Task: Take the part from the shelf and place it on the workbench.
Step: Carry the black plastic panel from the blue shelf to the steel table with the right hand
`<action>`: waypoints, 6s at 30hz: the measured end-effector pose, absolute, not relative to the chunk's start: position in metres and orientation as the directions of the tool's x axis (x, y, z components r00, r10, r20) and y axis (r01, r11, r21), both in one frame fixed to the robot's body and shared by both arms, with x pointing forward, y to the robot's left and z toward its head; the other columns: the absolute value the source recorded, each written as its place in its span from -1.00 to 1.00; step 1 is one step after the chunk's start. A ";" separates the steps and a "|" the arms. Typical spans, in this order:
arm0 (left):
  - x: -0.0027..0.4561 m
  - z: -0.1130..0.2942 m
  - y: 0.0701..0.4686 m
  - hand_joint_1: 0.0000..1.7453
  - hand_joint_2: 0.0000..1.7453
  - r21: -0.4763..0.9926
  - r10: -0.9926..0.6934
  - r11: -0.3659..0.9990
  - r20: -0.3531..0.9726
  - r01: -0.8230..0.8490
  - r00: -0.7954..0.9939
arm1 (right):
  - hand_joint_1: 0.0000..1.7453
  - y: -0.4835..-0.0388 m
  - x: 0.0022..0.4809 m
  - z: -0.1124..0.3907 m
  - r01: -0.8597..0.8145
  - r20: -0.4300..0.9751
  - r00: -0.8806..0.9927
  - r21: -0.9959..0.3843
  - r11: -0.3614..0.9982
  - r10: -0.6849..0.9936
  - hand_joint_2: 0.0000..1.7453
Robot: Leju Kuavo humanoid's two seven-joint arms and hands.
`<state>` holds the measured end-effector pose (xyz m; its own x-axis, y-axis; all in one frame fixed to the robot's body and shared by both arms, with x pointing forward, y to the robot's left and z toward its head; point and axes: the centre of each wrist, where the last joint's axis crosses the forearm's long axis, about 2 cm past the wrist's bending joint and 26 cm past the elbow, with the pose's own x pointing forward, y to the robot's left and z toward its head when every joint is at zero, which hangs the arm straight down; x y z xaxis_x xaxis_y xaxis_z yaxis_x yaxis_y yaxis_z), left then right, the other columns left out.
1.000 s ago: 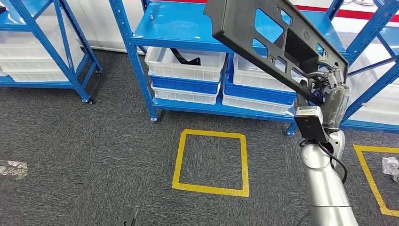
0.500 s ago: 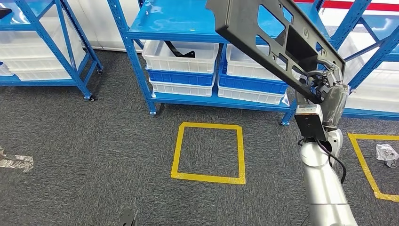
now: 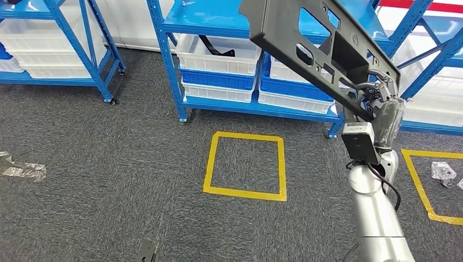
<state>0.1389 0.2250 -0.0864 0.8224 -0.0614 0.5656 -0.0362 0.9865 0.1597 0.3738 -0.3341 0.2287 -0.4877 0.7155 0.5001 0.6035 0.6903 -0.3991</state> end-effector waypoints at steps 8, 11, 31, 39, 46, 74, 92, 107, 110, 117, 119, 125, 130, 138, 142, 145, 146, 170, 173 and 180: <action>0.135 -0.088 0.226 -1.00 -1.00 0.161 -0.061 0.986 0.566 -0.038 0.822 | 1.00 -0.333 0.375 0.226 0.607 0.499 -0.477 -0.409 0.681 0.724 1.00; 0.134 -0.088 0.227 -1.00 -1.00 0.161 -0.062 0.986 0.565 -0.037 0.823 | 1.00 -0.332 0.375 0.225 0.619 0.489 -0.462 -0.420 0.664 0.740 1.00; 0.130 -0.090 0.229 -1.00 -1.00 0.162 -0.049 0.985 0.564 -0.053 0.824 | 1.00 -0.333 0.378 0.219 0.608 0.496 -0.440 -0.449 0.655 0.748 1.00; 0.126 -0.091 0.231 -1.00 -1.00 0.174 -0.050 0.983 0.562 -0.058 0.826 | 1.00 -0.329 0.384 0.224 0.594 0.501 -0.449 -0.452 0.666 0.740 1.00; 0.125 -0.091 0.232 -1.00 -1.00 0.175 -0.042 0.982 0.560 -0.069 0.828 | 1.00 -0.327 0.386 0.221 0.589 0.503 -0.444 -0.459 0.665 0.741 1.00; 0.114 -0.095 0.241 -1.00 -1.00 0.214 -0.012 0.968 0.550 -0.127 0.835 | 1.00 -0.305 0.407 0.229 0.542 0.522 -0.480 -0.455 0.706 0.705 1.00; 0.090 -0.101 0.242 -1.00 -1.00 0.207 0.015 0.968 0.525 -0.145 0.851 | 1.00 -0.325 0.391 0.192 0.579 0.542 -0.422 -0.456 0.676 0.727 1.00; 0.063 -0.105 0.243 -1.00 -1.00 0.260 0.086 0.940 0.444 -0.220 0.892 | 1.00 -0.329 0.381 0.190 0.594 0.528 -0.425 -0.449 0.667 0.735 1.00; 0.064 -0.105 0.241 -1.00 -1.00 0.259 0.093 0.939 0.443 -0.227 0.892 | 1.00 -0.330 0.381 0.191 0.603 0.524 -0.421 -0.448 0.660 0.740 1.00; 0.081 -0.101 0.231 -1.00 -1.00 0.226 0.069 0.956 0.453 -0.189 0.889 | 1.00 -0.339 0.375 0.193 0.644 0.514 -0.399 -0.432 0.632 0.759 1.00; 0.087 -0.099 0.230 -1.00 -1.00 0.225 0.062 0.957 0.460 -0.184 0.886 | 1.00 -0.343 0.371 0.188 0.647 0.521 -0.385 -0.436 0.625 0.762 1.00; 0.093 -0.098 0.230 -1.00 -1.00 0.228 0.049 0.958 0.467 -0.174 0.883 | 1.00 -0.348 0.364 0.182 0.652 0.526 -0.363 -0.446 0.614 0.769 1.00; 0.094 -0.098 0.232 -1.00 -1.00 0.236 0.038 0.957 0.475 -0.169 0.879 | 1.00 -0.343 0.363 0.187 0.645 0.510 -0.367 -0.464 0.608 0.778 1.00; 0.093 -0.098 0.231 -1.00 -1.00 0.222 0.043 0.959 0.498 -0.175 0.866 | 1.00 -0.339 0.364 0.190 0.629 0.520 -0.385 -0.457 0.629 0.763 1.00; 0.092 -0.099 0.233 -1.00 -1.00 0.219 0.052 0.958 0.499 -0.184 0.865 | 1.00 -0.338 0.359 0.187 0.628 0.530 -0.395 -0.441 0.641 0.751 1.00; 0.089 -0.100 0.235 -1.00 -1.00 0.223 0.051 0.957 0.501 -0.185 0.864 | 1.00 -0.338 0.355 0.184 0.625 0.535 -0.399 -0.435 0.648 0.744 1.00; 0.088 -0.100 0.236 -1.00 -1.00 0.224 0.051 0.957 0.499 -0.186 0.865 | 1.00 -0.337 0.354 0.183 0.624 0.536 -0.400 -0.434 0.649 0.744 1.00; 0.087 -0.101 0.249 -1.00 -1.00 0.245 0.052 0.947 0.516 -0.205 0.855 | 1.00 -0.315 0.359 0.196 0.601 0.530 -0.416 -0.451 0.660 0.739 1.00; 0.093 -0.100 0.251 -1.00 -1.00 0.244 0.038 0.949 0.536 -0.198 0.844 | 1.00 -0.310 0.361 0.198 0.598 0.525 -0.419 -0.454 0.661 0.741 1.00; 0.101 -0.098 0.248 -1.00 -1.00 0.229 0.025 0.957 0.542 -0.177 0.840 | 1.00 -0.303 0.362 0.198 0.584 0.527 -0.423 -0.464 0.666 0.737 1.00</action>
